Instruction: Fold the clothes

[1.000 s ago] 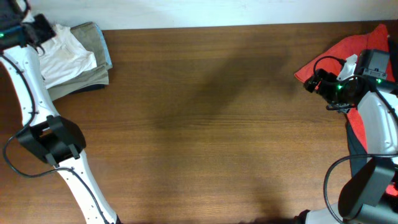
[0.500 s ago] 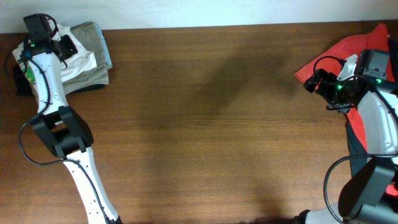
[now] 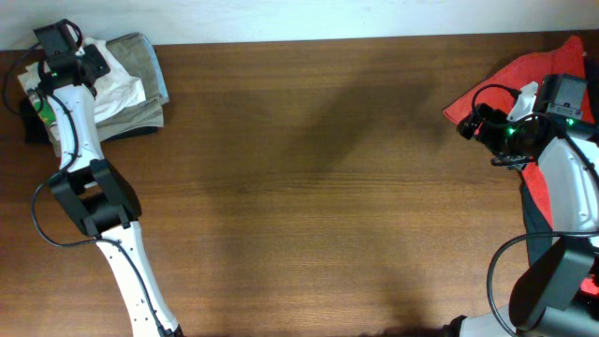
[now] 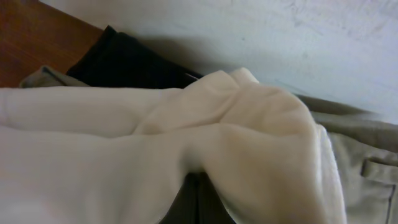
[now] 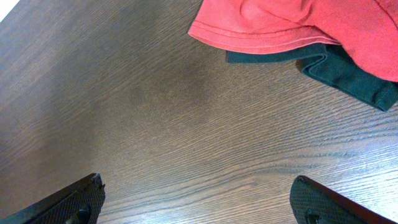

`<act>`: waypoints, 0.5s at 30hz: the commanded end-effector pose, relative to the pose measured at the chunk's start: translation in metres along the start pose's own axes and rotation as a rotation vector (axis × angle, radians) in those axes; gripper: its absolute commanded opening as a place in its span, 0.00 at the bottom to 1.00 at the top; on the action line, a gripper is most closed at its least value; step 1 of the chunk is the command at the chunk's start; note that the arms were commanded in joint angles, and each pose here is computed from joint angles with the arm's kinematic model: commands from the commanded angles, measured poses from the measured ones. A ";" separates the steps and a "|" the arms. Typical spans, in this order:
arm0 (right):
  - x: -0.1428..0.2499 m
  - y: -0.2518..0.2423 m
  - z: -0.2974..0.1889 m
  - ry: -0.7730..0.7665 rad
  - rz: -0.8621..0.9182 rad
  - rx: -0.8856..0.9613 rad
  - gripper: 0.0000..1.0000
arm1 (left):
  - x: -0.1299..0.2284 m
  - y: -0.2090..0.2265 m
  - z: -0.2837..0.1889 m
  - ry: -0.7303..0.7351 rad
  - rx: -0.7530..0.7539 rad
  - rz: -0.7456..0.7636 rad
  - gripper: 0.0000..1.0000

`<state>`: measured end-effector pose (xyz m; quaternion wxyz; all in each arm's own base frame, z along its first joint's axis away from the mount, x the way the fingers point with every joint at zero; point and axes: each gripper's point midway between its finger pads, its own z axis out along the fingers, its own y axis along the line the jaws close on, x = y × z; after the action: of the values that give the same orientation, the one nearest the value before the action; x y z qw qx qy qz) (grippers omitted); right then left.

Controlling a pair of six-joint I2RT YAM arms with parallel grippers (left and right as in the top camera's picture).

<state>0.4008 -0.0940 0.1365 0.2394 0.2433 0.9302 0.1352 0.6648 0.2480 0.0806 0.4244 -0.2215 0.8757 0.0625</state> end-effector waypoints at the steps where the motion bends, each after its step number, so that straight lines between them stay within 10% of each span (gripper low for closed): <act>1: -0.008 0.004 -0.008 -0.030 -0.012 -0.001 0.99 | 0.016 0.014 0.025 -0.009 -0.025 0.004 0.01; 8: -0.008 0.004 -0.008 -0.030 -0.012 -0.001 0.99 | -0.007 0.075 0.039 -0.179 -0.239 0.031 0.01; 15: -0.008 0.004 -0.008 -0.030 -0.012 -0.001 0.99 | -0.113 0.086 -0.025 -0.460 -0.208 0.072 0.11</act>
<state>0.4007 -0.0940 0.1365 0.2392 0.2434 0.9302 0.1352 0.6767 0.3317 0.0964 0.5255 -0.2273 0.7961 0.1960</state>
